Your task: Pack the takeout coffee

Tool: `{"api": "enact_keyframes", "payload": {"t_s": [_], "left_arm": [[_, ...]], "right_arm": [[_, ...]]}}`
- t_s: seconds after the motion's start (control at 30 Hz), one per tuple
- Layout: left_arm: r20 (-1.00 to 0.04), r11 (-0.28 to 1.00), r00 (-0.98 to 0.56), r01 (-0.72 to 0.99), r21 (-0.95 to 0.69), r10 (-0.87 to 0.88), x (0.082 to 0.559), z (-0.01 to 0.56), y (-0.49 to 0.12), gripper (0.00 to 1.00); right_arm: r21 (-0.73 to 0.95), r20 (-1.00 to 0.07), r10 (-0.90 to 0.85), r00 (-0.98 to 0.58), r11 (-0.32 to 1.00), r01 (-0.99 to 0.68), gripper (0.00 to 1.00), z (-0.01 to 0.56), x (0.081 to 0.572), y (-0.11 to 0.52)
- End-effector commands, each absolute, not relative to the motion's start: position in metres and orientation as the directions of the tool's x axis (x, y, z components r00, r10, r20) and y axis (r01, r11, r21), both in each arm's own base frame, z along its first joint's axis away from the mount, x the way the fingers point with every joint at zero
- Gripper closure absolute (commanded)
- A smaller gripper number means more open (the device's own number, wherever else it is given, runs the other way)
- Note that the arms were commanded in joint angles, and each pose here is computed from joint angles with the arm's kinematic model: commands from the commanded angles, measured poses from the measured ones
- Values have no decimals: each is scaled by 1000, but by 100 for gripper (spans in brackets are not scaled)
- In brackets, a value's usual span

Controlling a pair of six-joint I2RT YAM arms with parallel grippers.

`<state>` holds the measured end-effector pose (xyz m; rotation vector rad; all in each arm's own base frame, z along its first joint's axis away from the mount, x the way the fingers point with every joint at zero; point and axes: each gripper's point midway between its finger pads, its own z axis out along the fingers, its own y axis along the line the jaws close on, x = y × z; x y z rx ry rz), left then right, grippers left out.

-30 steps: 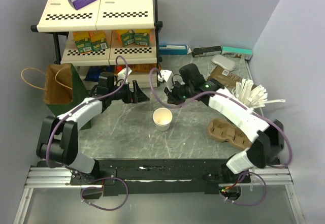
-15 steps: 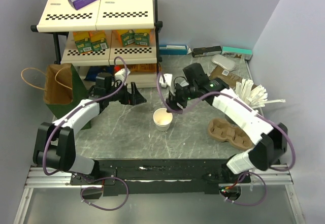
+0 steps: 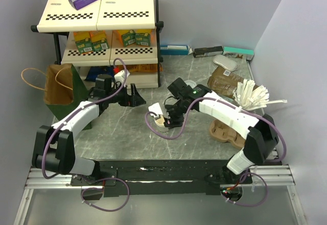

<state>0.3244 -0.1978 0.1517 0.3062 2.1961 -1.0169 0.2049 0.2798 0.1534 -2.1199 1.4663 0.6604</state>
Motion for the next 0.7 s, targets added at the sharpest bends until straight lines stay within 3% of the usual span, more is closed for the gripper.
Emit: {"api": "enact_keyframes", "payload": {"t_s": [0.0, 0.27, 0.67], "left_arm": [[-714, 665, -696, 495, -559, -82, 323, 166, -196, 5], [-716, 669, -694, 495, -554, -80, 322, 166, -194, 5], [-711, 667, -698, 489, -562, -87, 323, 166, -195, 5]], "right_arm": [[-120, -622, -698, 354, -362, -924, 46, 157, 208, 286], [-97, -612, -714, 340, -359, -928, 60, 149, 211, 291], [-94, -590, -733, 339, -355, -930, 64, 143, 214, 291]]}}
